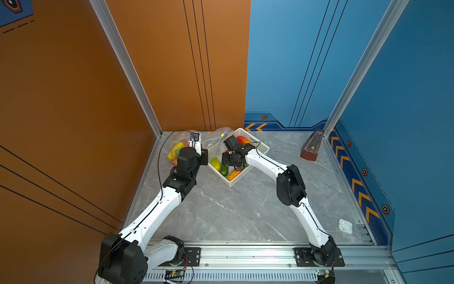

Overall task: Place the mango in a zip-top bag and seal the zipper
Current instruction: Pick up the mango from the basket.

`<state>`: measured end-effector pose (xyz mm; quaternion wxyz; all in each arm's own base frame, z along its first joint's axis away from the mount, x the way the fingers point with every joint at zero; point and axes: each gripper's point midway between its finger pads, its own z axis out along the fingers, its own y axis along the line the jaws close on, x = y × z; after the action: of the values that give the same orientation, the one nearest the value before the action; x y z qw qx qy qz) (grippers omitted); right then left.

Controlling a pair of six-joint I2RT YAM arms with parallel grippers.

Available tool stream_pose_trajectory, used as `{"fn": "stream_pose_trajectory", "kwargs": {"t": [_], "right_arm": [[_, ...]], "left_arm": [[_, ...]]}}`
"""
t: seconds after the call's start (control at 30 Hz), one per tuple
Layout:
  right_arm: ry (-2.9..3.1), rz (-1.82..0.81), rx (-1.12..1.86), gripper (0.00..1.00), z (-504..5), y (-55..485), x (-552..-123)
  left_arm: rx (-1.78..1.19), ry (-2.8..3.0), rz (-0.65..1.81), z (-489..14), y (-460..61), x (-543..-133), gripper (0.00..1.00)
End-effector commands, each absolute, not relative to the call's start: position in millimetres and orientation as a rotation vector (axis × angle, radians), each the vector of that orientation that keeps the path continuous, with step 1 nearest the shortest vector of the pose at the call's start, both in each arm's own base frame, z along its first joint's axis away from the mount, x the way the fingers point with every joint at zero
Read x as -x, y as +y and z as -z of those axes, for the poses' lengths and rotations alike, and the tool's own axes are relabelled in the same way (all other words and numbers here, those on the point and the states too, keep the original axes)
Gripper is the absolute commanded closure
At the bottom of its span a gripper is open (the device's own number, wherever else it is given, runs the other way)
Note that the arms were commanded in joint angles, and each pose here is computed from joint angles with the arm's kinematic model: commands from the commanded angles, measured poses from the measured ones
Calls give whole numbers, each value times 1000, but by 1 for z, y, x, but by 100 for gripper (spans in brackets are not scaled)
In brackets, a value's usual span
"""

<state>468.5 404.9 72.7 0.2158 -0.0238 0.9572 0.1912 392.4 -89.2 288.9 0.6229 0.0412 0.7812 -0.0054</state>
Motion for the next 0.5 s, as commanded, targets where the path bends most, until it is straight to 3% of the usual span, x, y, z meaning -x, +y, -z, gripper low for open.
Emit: {"fn": "stream_pose_trajectory", "kwargs": {"t": [0.0, 0.2, 0.3, 0.47], "right_arm": [[2716, -500, 67, 35, -50, 407, -465], [2755, -522, 89, 38, -29, 415, -462], [2737, -529, 89, 58, -39, 414, -464], [2517, -505, 169, 74, -133, 404, -480]], "left_arm": [[-84, 1774, 41, -293, -90, -392, 100], [-48, 1725, 49, -315, -81, -391, 100], [-54, 1713, 73, -321, -82, -392, 100], [-57, 1750, 120, -308, -87, -400, 100]]}}
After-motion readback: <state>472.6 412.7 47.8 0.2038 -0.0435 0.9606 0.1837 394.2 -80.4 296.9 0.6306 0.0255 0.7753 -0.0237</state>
